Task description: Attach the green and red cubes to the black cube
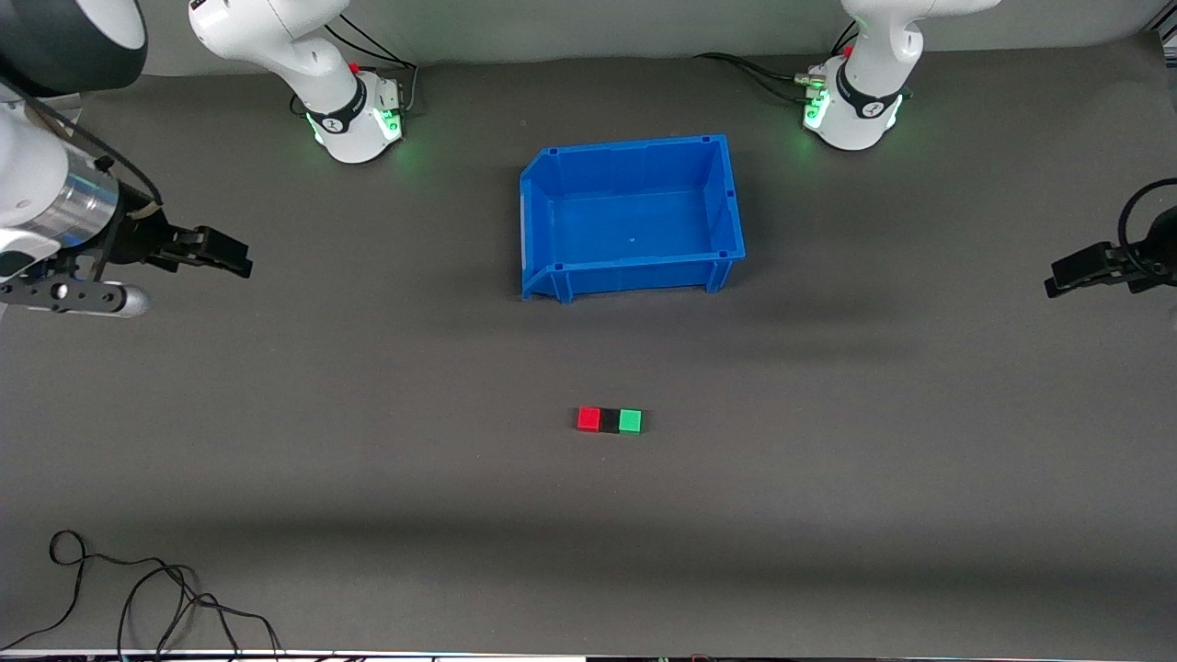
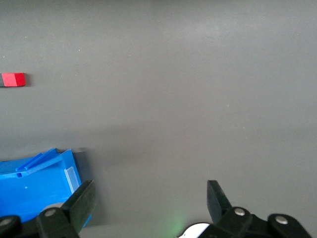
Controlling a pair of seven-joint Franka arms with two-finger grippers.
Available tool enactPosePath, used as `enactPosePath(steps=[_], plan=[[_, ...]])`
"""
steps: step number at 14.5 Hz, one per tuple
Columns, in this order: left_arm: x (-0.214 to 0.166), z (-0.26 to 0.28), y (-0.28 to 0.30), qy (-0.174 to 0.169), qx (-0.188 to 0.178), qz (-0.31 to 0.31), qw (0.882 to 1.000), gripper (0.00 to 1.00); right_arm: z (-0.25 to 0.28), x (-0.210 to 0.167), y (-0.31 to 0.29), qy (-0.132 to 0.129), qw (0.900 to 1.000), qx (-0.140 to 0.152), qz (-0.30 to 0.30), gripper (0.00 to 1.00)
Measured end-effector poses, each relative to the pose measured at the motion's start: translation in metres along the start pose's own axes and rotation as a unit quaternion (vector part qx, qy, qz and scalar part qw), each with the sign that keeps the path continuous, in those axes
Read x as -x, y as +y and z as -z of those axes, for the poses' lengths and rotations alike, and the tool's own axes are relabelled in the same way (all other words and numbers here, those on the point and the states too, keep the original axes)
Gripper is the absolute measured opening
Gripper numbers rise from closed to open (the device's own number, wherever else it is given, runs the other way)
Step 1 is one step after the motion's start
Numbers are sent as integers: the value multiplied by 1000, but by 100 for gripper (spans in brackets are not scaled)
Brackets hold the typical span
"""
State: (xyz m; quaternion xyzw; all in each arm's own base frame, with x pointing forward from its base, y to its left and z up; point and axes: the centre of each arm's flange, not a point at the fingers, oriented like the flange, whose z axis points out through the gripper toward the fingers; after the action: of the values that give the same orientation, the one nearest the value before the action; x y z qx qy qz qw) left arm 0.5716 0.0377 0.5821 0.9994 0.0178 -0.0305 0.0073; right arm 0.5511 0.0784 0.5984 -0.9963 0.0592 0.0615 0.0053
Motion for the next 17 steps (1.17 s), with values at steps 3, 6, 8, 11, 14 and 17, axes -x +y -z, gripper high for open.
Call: enactPosePath(steps=[3, 6, 8, 11, 14, 17], plan=[[-2, 0, 4, 4, -3, -4, 1000, 100, -1, 1, 2, 1, 1000, -1, 2, 100], [-2, -4, 0, 1, -4, 0, 1000, 100, -1, 0, 4, 1, 1000, -2, 1, 100], [-2, -4, -1, 1, -4, 1, 1000, 100, -1, 0, 10, 1, 1000, -4, 0, 100], [1, 0, 3, 5, -7, -3, 1000, 100, 4, 1, 17, 5, 1000, -9, 6, 100], [3, 4, 20, 7, -20, -17, 1000, 100, 7, 3, 19, 7, 1000, -10, 6, 100], [3, 3, 29, 6, -22, -20, 1000, 100, 10, 5, 19, 10, 1000, -10, 6, 100]])
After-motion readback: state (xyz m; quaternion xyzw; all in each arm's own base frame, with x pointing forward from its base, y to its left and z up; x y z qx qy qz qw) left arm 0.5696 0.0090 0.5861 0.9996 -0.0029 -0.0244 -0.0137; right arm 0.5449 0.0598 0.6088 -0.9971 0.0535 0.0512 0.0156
